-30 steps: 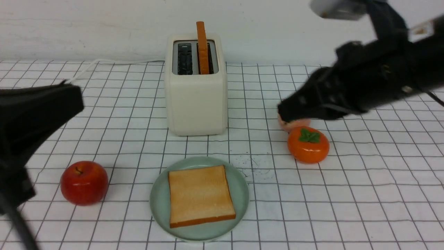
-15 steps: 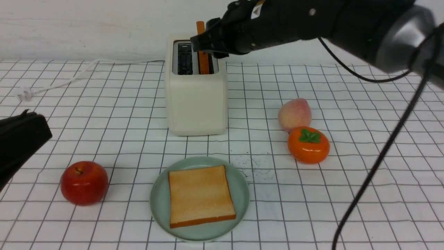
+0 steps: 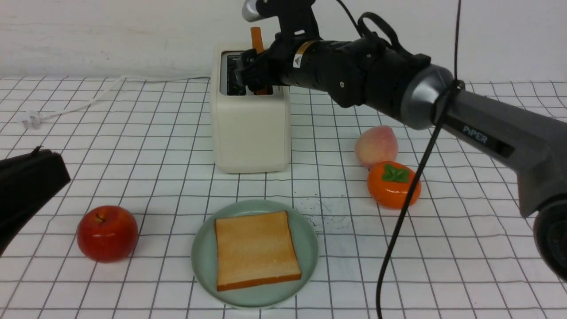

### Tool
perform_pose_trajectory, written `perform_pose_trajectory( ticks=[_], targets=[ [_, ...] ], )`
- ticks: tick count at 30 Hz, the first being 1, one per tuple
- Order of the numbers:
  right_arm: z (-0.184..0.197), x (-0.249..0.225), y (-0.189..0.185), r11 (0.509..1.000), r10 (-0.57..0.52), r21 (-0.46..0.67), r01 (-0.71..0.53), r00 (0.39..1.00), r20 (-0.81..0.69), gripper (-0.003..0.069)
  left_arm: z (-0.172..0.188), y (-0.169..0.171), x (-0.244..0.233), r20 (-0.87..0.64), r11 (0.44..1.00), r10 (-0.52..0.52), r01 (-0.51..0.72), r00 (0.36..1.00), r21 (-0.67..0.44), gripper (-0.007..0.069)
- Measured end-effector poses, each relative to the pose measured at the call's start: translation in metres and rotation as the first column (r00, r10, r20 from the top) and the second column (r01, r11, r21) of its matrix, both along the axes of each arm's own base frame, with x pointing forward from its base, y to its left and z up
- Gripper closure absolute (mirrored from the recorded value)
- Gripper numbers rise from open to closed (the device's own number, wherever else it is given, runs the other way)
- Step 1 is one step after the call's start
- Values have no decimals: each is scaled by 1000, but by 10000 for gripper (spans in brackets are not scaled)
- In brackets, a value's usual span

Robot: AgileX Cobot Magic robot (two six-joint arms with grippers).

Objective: Take toasted bread from bread machine on white checkered table place on plate.
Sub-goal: 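Grasp the toast slice in the toaster and pull it up out of the slot with the right gripper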

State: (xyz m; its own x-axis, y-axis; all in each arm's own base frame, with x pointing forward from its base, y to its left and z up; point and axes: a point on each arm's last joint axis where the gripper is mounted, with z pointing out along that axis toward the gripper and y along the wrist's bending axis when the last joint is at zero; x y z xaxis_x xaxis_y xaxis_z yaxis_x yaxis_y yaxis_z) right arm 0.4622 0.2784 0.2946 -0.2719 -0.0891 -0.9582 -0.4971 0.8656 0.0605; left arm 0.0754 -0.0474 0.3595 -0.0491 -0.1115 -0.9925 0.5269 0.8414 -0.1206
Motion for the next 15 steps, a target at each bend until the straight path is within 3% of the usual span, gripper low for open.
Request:
perform_pose_trajectory(
  ticks=[1, 9, 15],
  targets=[
    [-6, 4, -1, 1000, -5, 3, 5, 1000, 6, 153, 0, 0, 0, -2, 1000, -2, 2, 1000, 2, 638],
    [-13, 10, -5, 1000, -17, 17, 17, 1000, 17, 435, -1, 0, 0, -8, 1000, -6, 6, 1000, 5, 638],
    [-13, 12, -7, 1000, -23, 20, 23, 1000, 15, 528, -1, 0, 0, -8, 1000, -6, 6, 1000, 5, 638]
  ],
)
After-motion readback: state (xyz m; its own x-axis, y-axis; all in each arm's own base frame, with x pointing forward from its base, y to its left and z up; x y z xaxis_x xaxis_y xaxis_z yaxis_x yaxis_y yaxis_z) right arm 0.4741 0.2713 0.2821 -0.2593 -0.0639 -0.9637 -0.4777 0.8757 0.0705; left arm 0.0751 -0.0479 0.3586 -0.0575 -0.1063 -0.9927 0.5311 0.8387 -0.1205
